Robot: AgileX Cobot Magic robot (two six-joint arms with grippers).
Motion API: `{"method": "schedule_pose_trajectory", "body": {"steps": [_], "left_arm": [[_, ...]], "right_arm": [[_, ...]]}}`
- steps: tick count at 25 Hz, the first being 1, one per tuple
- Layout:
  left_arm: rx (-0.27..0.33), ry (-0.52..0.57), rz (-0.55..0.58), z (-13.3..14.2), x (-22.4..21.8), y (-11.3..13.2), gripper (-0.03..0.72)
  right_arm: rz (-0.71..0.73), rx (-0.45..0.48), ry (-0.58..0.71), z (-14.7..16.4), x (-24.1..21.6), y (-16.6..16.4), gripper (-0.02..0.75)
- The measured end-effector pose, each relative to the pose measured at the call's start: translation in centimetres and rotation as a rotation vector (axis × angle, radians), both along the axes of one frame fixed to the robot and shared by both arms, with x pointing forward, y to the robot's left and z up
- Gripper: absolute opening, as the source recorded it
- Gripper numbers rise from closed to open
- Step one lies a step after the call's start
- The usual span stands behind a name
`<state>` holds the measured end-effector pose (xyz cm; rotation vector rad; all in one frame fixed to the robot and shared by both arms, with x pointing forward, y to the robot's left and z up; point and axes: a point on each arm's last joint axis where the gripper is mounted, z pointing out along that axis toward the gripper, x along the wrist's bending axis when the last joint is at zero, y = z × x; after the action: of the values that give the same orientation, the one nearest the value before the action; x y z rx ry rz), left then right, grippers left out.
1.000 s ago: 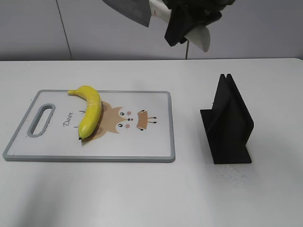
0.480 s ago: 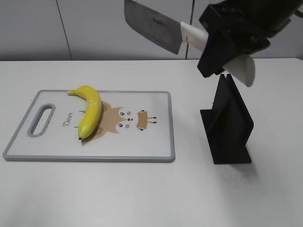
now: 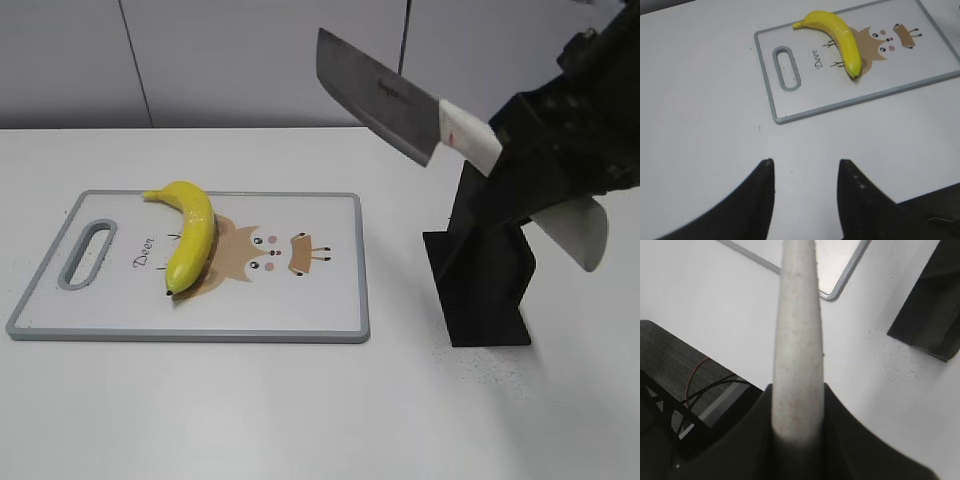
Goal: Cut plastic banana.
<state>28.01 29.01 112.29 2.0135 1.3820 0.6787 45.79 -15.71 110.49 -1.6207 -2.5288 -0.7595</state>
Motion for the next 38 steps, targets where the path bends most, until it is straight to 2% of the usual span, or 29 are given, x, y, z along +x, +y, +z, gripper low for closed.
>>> {"method": "schedule_pose_trajectory", "body": {"steps": [7, 12, 17, 24, 29, 33, 38], "left_arm": [[-0.038, -0.06, -0.011, -4.2, -3.2, 0.6, 0.403], [-0.086, -0.165, -0.021, -5.8, -4.7, 0.8, 0.403], [-0.108, -0.249, -0.021, -6.1, -5.1, 0.9, 0.403], [-0.123, -0.259, -0.023, -6.7, -4.5, 0.7, 0.403], [-0.124, -0.263, -0.023, -6.7, -4.5, 0.7, 0.403], [-0.124, -0.263, -0.023, -6.7, -4.5, 0.7, 0.403], [-0.131, -0.262, -0.019, -6.6, -4.5, 0.6, 0.403]], "right_arm": [[-0.089, -0.035, 0.013, -0.9, -1.5, -1.3, 0.181], [-0.188, -0.079, 0.003, -1.2, -2.5, -2.7, 0.181], [-0.281, -0.087, 0.014, -1.7, -3.8, -3.8, 0.181], [-0.367, -0.076, 0.04, -2.3, -5.0, -4.5, 0.181], [-0.441, -0.098, -0.006, -2.2, -4.6, -5.1, 0.181], [-0.457, -0.104, -0.023, -2.6, -3.8, -4.9, 0.181], [-0.454, -0.146, 0.017, -4.1, -2.5, -4.3, 0.181]]}}
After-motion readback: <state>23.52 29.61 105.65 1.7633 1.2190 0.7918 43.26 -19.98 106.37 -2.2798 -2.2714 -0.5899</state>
